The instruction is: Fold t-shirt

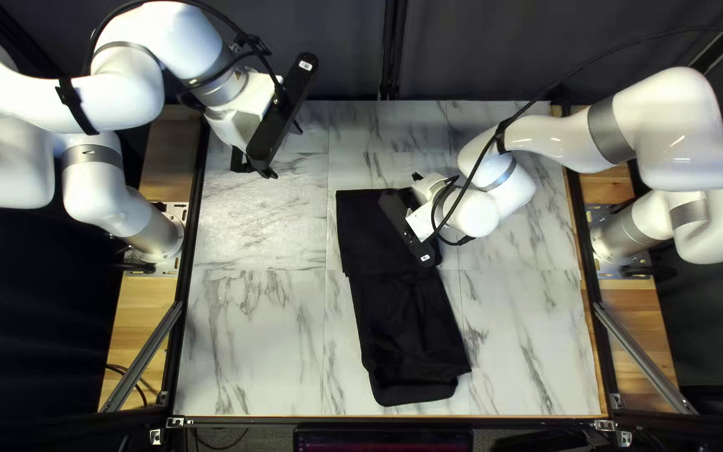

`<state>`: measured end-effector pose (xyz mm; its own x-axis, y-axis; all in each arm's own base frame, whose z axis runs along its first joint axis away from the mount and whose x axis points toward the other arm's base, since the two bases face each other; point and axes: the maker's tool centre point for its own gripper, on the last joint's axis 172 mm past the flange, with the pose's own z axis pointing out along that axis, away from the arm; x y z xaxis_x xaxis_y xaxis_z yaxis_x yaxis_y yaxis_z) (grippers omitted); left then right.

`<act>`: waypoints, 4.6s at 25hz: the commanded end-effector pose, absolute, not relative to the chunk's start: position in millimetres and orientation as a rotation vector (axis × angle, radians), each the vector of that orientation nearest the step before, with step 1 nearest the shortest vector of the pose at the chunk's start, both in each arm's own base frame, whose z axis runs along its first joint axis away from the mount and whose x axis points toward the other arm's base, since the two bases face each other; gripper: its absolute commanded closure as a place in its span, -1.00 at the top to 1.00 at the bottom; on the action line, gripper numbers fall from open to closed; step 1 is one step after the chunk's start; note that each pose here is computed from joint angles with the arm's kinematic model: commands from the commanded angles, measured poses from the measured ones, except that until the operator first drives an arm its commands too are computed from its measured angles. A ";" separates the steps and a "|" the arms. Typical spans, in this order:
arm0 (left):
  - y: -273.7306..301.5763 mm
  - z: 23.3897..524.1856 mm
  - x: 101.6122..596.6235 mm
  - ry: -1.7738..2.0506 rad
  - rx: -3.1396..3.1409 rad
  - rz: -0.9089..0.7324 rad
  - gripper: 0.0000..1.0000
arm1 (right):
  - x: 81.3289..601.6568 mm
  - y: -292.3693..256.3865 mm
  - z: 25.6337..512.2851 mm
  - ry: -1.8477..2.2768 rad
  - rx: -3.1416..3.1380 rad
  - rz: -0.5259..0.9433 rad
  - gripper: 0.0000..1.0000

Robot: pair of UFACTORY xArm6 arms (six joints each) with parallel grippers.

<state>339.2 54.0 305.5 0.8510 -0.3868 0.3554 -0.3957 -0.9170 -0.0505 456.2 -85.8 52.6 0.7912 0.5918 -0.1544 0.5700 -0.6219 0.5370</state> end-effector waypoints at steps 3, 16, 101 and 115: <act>54.0 305.5 339.2 -0.634 2.999 0.568 1.00 | 446.4 -81.7 52.9 0.844 2.417 0.064 -1.00; 54.0 305.5 339.2 -0.634 2.999 0.568 1.00 | 441.3 -93.2 56.7 0.805 2.439 0.073 -1.00; 54.0 305.5 339.2 -0.634 2.999 0.568 1.00 | 447.2 22.4 80.5 0.857 2.432 0.219 1.00; 54.0 305.5 339.2 -0.634 2.999 0.568 1.00 | 441.1 121.9 156.1 0.925 2.401 0.264 1.00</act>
